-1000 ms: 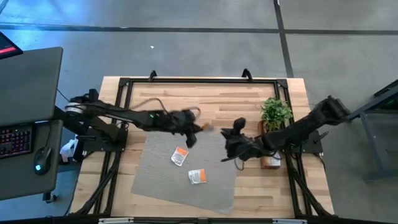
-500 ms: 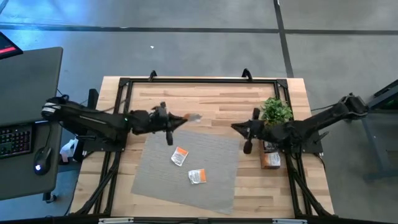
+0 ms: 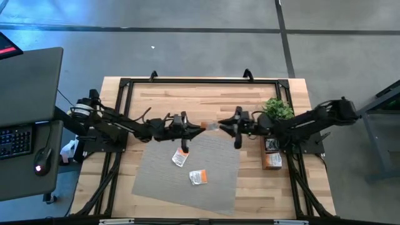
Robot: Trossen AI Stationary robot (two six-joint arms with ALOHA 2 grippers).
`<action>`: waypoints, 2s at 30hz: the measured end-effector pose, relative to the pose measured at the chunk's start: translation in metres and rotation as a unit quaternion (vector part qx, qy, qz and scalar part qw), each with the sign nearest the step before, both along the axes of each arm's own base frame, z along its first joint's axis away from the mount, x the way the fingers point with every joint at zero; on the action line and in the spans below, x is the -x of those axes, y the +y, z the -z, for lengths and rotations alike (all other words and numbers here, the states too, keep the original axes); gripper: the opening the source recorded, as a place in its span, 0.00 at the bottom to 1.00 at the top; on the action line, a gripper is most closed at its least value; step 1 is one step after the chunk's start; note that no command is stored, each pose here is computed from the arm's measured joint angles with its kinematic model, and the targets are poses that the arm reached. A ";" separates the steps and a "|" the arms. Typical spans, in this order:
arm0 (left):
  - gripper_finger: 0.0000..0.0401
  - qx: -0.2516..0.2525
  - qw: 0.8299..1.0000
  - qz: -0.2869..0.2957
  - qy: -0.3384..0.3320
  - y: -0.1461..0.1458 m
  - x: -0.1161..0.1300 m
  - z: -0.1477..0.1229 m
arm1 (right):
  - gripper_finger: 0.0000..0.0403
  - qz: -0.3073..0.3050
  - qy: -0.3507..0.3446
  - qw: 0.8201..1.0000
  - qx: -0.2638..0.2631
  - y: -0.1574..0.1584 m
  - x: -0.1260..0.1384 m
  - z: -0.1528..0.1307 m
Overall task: Pick & Place Tea
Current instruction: Put the white tea bag into the bottom section of the wooden organizer
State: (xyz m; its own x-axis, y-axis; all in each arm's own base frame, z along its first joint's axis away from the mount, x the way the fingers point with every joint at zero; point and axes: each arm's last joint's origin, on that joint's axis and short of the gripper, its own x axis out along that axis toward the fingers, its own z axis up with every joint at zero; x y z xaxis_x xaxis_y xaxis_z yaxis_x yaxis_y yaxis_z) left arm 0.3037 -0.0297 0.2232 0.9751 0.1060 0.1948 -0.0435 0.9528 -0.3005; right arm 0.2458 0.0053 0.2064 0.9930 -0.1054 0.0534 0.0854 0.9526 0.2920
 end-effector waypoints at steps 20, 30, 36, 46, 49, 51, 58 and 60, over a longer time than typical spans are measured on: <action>0.00 0.005 0.999 -0.027 0.018 -0.003 -0.008 0.001 | 0.35 -0.024 -0.024 0.999 0.039 0.001 -0.010 -0.018; 0.00 0.007 0.999 -0.045 0.023 -0.002 -0.008 0.002 | 0.03 -0.009 -0.004 0.998 0.065 -0.002 -0.011 -0.014; 0.02 0.007 0.996 -0.066 0.059 -0.001 -0.009 0.008 | 0.02 0.002 0.004 0.997 0.078 0.004 -0.011 -0.013; 0.26 -0.006 0.990 -0.066 0.123 -0.002 -0.016 0.013 | 0.01 0.034 0.056 0.996 0.068 0.018 -0.008 -0.004; 0.35 -0.003 0.987 -0.061 0.151 -0.003 -0.017 0.016 | 0.01 0.040 0.075 0.995 0.061 0.024 0.000 -0.009; 0.40 -0.003 0.985 -0.059 0.164 -0.003 -0.018 0.018 | 0.00 0.044 0.117 0.991 0.044 0.029 0.007 -0.015; 0.45 0.001 0.985 -0.077 0.154 -0.002 -0.018 0.015 | 0.00 0.068 0.352 0.930 -0.078 0.047 0.044 -0.070; 0.45 0.001 0.984 -0.089 0.155 -0.001 -0.018 0.015 | 0.00 0.077 0.424 0.884 -0.183 0.051 0.054 -0.083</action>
